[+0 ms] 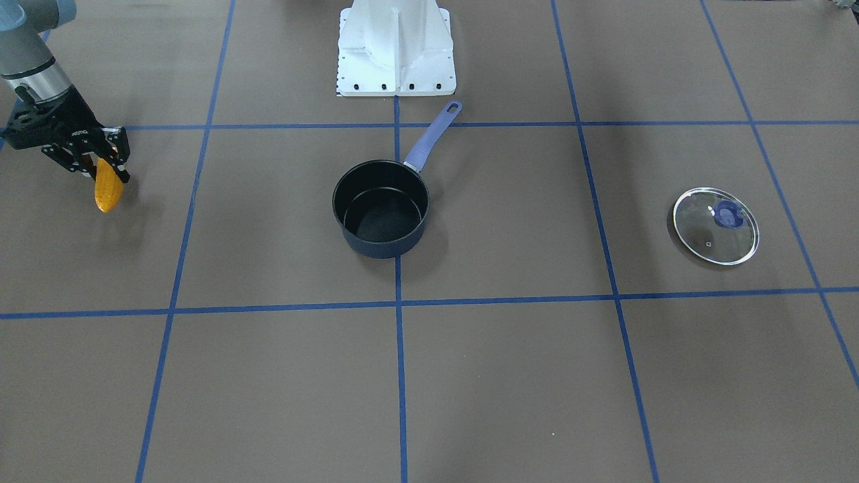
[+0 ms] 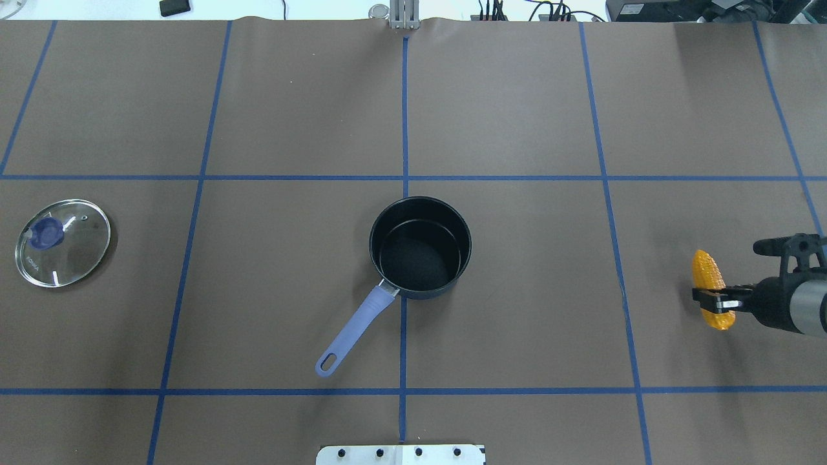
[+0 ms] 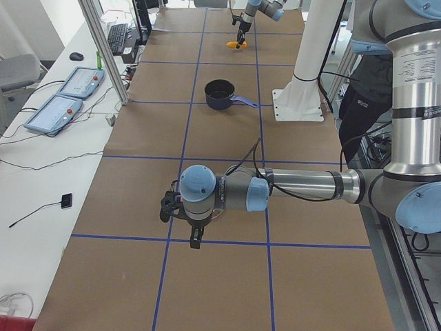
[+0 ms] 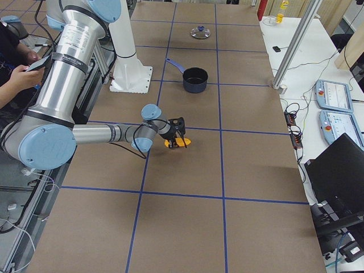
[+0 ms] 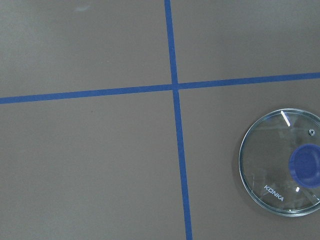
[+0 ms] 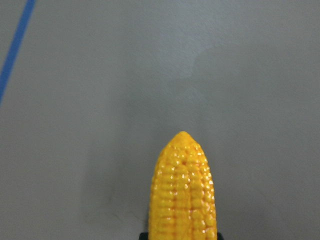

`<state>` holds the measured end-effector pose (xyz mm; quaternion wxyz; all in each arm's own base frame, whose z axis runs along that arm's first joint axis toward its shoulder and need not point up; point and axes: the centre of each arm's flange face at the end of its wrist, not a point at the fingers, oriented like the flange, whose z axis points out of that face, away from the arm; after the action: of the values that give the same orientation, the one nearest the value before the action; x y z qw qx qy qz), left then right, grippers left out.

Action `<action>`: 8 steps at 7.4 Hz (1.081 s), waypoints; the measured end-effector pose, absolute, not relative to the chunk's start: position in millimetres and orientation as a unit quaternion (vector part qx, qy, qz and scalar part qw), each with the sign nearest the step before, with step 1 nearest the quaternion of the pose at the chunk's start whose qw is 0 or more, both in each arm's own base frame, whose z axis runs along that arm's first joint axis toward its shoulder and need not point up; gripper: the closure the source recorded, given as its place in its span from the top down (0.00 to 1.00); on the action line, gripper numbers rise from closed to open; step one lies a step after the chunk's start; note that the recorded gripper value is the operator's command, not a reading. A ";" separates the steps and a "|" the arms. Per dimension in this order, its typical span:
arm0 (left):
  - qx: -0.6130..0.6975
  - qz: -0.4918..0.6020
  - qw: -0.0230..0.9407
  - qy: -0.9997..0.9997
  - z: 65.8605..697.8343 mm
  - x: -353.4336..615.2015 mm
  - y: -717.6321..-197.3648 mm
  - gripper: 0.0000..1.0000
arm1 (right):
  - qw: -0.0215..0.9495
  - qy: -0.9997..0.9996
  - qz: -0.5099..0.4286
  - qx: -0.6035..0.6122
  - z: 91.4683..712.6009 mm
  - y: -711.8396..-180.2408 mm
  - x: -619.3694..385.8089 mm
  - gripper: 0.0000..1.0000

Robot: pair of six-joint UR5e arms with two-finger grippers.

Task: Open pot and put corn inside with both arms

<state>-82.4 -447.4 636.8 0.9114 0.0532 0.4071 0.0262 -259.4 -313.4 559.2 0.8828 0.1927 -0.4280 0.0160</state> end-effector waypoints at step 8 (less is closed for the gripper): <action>0.046 0.024 0.912 0.408 643.7 -81.6 -443.9 0.98 | 0.830 -0.510 0.135 0.184 268.2 -445.7 -447.3 0.00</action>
<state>-81.6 -443.9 643.7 0.9116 0.0464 0.4077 0.0238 -447.3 -445.7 268.2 0.8297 0.1835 -0.5096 0.1352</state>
